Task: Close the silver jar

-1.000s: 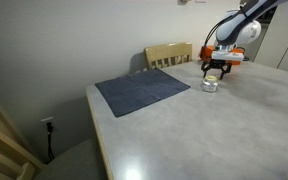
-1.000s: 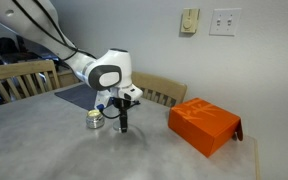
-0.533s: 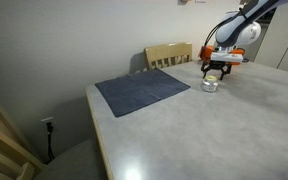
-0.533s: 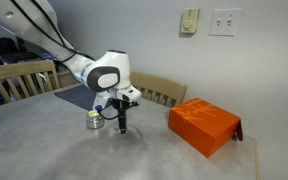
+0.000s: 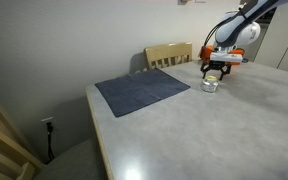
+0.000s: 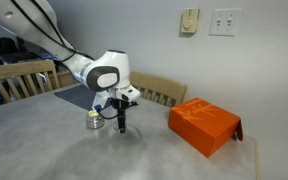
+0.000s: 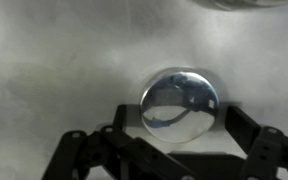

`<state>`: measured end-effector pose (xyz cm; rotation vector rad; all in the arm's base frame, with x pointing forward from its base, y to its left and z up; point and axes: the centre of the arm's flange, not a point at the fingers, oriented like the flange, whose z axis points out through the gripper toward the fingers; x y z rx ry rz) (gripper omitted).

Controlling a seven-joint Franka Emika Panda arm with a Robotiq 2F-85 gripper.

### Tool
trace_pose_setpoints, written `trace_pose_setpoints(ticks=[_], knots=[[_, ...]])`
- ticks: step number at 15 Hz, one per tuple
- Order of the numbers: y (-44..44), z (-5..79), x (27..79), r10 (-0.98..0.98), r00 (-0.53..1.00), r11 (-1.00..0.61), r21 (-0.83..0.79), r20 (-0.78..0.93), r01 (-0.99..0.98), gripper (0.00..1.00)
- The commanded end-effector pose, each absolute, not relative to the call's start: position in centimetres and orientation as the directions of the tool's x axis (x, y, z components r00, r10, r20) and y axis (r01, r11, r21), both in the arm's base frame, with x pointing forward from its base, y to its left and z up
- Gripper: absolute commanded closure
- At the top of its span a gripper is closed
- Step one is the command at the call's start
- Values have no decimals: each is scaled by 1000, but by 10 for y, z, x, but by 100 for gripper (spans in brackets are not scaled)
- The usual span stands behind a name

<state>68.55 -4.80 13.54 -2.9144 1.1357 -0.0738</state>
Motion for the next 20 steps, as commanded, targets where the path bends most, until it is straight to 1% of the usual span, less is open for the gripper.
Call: trace_pose_setpoints(ticks=[1,7,8,9,11,13,14,17,20], knots=[[-39,131,675,-689,725,-724,-40,-15,-689,0],[-35,132,675,-688,724,-723,-39,-42,-690,0],[-35,132,675,-688,724,-723,-38,-42,-689,25],[-35,132,675,-688,725,-724,-36,-43,-689,26],[-38,136,675,-691,722,-721,-30,-49,-692,39],[-39,138,675,-691,721,-721,-25,-53,-693,54],[-38,138,674,-690,722,-722,-24,-52,-692,56],[-31,143,673,-686,727,-727,-15,-30,-686,56],[-18,158,669,-695,718,-718,20,34,-696,56]])
